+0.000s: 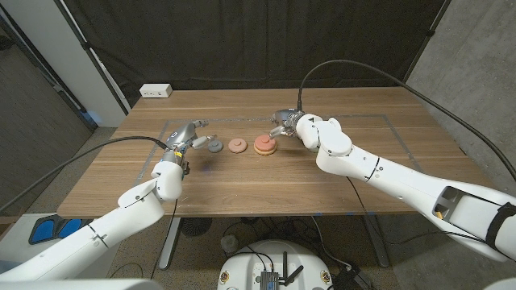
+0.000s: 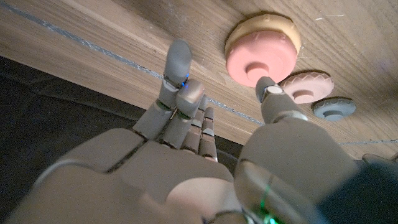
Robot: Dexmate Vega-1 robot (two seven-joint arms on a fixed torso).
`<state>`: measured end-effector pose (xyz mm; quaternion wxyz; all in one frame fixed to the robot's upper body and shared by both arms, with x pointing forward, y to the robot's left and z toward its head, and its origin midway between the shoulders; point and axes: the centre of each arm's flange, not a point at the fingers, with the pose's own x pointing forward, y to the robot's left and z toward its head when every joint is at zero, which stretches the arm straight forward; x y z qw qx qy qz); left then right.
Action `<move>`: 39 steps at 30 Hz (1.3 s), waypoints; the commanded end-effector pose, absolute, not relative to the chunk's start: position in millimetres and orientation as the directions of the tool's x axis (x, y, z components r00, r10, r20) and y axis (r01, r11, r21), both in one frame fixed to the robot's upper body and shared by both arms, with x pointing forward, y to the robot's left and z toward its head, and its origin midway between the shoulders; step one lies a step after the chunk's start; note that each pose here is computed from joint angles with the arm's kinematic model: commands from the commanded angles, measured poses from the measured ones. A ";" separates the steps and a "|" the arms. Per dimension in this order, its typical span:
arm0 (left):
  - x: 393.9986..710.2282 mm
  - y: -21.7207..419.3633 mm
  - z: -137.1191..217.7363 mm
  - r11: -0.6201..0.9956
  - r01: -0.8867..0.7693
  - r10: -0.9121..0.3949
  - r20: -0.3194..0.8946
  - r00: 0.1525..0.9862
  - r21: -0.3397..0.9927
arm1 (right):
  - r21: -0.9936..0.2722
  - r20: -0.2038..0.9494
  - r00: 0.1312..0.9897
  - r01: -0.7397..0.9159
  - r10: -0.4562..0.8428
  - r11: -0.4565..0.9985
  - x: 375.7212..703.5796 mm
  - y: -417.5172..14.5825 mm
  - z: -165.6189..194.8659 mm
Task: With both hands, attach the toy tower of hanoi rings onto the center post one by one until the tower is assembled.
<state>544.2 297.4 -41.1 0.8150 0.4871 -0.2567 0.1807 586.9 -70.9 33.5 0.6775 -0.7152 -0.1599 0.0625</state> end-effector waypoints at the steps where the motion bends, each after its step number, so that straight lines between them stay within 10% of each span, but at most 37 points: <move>1: 543.7 289.1 -35.1 0.458 -0.551 0.035 0.606 0.795 0.697 | -0.979 0.201 0.935 0.201 0.294 0.030 575.6 -93.7 30.9; 39: 528.2 270.4 -34.2 0.439 -0.568 0.048 0.614 0.788 0.696 | -0.943 0.330 0.911 0.309 0.248 0.121 563.8 -157.9 12.5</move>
